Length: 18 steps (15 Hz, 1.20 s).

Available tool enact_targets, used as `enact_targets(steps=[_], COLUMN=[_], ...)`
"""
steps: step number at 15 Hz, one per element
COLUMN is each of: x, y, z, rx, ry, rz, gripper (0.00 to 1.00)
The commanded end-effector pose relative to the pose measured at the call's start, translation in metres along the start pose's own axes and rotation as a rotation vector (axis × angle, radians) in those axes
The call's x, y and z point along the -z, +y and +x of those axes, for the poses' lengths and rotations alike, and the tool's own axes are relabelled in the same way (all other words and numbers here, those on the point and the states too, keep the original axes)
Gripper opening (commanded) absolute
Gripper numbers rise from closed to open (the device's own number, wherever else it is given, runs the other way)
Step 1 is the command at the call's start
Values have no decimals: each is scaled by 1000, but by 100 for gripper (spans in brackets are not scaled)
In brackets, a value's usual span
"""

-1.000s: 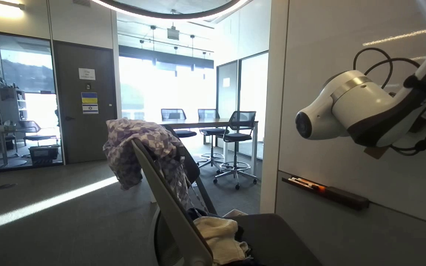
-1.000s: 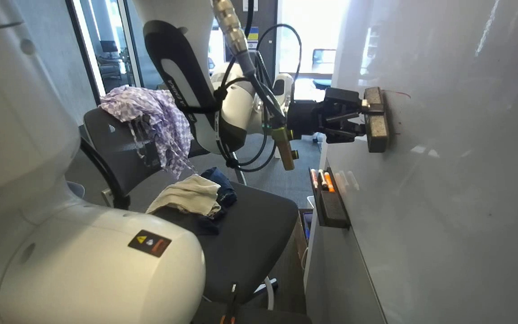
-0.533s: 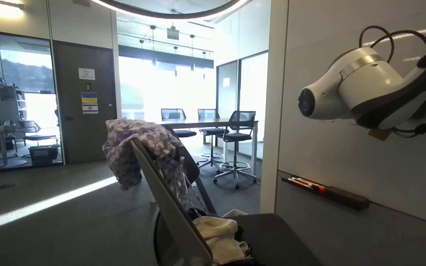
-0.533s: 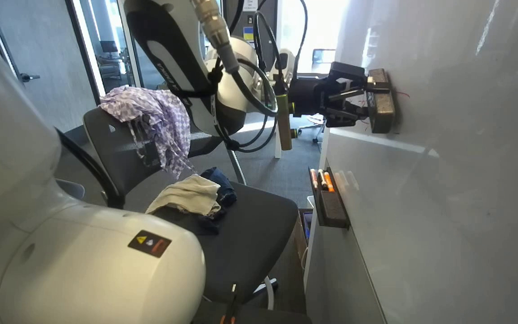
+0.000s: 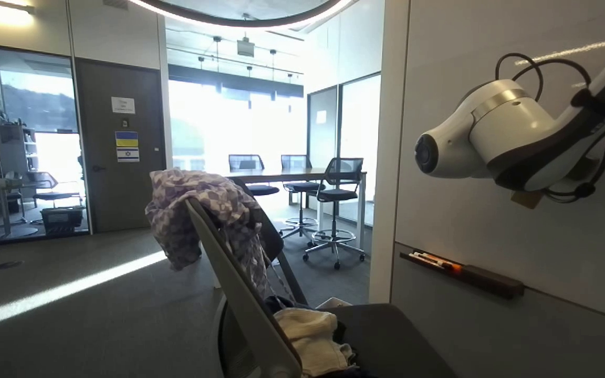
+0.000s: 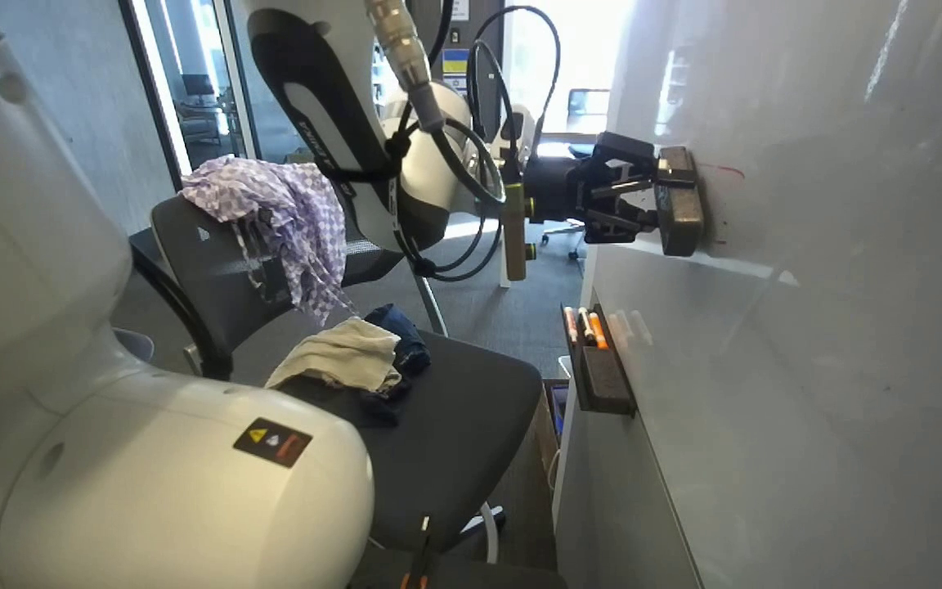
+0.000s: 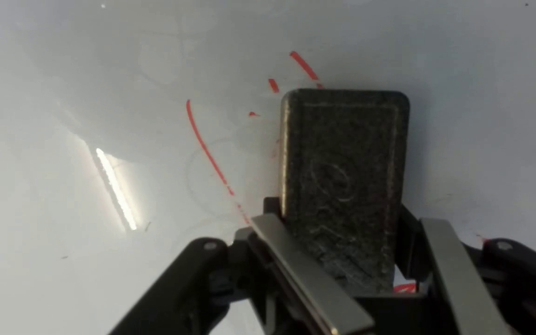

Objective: Use the duster to erase the markings on the board

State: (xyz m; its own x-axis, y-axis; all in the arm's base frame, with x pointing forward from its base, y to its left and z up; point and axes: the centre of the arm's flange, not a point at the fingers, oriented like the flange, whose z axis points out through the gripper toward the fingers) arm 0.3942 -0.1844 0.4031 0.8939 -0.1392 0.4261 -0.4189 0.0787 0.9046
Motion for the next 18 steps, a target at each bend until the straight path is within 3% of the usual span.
enact_targets(steps=[1, 5, 8, 18], x=[5, 19, 24, 5], y=[-32, -56, -69, -6], z=[10, 18, 24, 75], rx=[-70, 11, 24, -124], ry=[75, 179, 191, 52], rz=[31, 149, 185, 58], gripper=[31, 31, 31, 31])
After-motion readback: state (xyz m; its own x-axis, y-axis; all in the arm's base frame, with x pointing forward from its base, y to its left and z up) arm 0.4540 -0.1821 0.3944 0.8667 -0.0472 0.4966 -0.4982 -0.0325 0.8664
